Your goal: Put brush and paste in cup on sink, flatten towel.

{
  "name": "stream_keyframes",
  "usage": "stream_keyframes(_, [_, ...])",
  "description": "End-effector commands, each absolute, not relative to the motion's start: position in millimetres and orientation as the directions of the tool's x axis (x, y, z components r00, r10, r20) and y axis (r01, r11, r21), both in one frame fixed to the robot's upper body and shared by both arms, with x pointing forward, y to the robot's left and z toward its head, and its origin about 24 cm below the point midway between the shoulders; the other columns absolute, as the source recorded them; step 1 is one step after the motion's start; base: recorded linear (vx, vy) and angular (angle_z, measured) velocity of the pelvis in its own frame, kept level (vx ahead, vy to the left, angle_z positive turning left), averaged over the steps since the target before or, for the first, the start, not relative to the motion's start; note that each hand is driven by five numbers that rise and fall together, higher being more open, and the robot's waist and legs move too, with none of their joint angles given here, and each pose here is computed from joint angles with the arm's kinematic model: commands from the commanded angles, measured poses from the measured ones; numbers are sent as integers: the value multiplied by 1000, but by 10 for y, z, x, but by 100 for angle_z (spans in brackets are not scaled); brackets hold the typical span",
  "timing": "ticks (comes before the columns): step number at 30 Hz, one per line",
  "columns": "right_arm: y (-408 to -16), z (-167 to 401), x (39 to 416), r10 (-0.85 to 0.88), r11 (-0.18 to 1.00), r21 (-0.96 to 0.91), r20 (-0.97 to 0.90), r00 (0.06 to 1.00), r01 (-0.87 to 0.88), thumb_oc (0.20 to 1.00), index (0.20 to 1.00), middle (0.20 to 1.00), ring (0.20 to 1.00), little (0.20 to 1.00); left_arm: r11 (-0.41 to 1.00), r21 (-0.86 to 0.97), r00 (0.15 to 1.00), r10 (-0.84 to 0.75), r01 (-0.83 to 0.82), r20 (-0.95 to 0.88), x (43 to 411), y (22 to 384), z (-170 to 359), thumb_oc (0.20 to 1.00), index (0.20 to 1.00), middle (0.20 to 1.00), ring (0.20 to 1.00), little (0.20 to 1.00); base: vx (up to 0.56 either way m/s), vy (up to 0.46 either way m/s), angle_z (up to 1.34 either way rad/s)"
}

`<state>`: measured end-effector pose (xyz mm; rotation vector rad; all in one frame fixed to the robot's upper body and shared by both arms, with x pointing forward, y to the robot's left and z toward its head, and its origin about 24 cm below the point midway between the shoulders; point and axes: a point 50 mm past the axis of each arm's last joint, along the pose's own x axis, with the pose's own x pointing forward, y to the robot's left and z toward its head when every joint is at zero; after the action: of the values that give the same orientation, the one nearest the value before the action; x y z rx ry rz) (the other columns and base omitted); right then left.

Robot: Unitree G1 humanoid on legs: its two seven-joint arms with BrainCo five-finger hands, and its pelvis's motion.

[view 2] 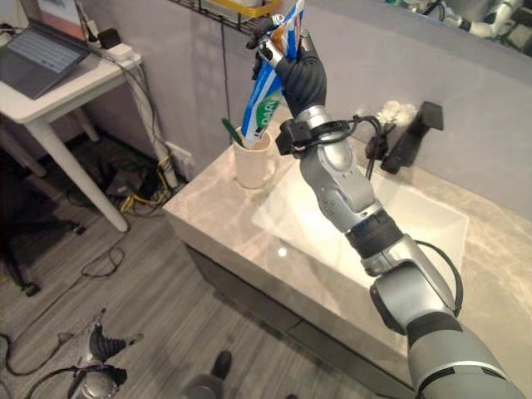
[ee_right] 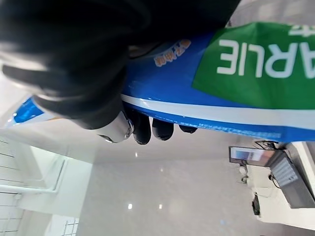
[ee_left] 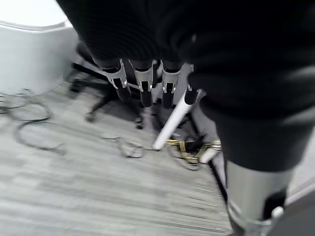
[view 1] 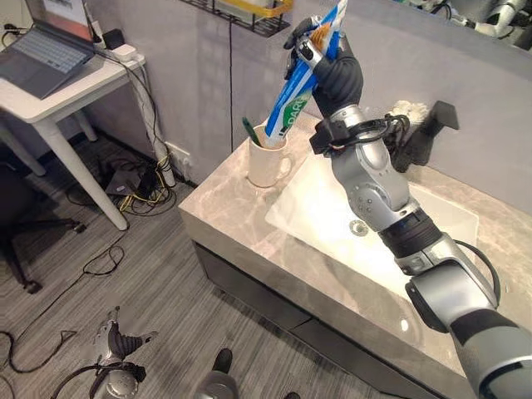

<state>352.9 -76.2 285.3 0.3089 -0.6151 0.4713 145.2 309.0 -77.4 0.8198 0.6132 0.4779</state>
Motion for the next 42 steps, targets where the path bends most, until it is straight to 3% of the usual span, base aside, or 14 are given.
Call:
stream_keyframes(1, [-870, 3444, 3430, 259, 873, 70, 771, 581, -482, 200, 200, 200, 200, 200, 613, 777, 757, 574, -145, -312, 1604, 3090, -734, 1000, 1000, 1000, 1000, 1000, 10, 25, 10])
stream_keyframes(42, [-1179, 3775, 3341, 231, 938, -58, 838, 494, -341, 200, 200, 200, 200, 200, 670, 736, 758, 528, -95, -383, 1799, 2965, -812, 1000, 1000, 1000, 1000, 1000, 17, -1, 5])
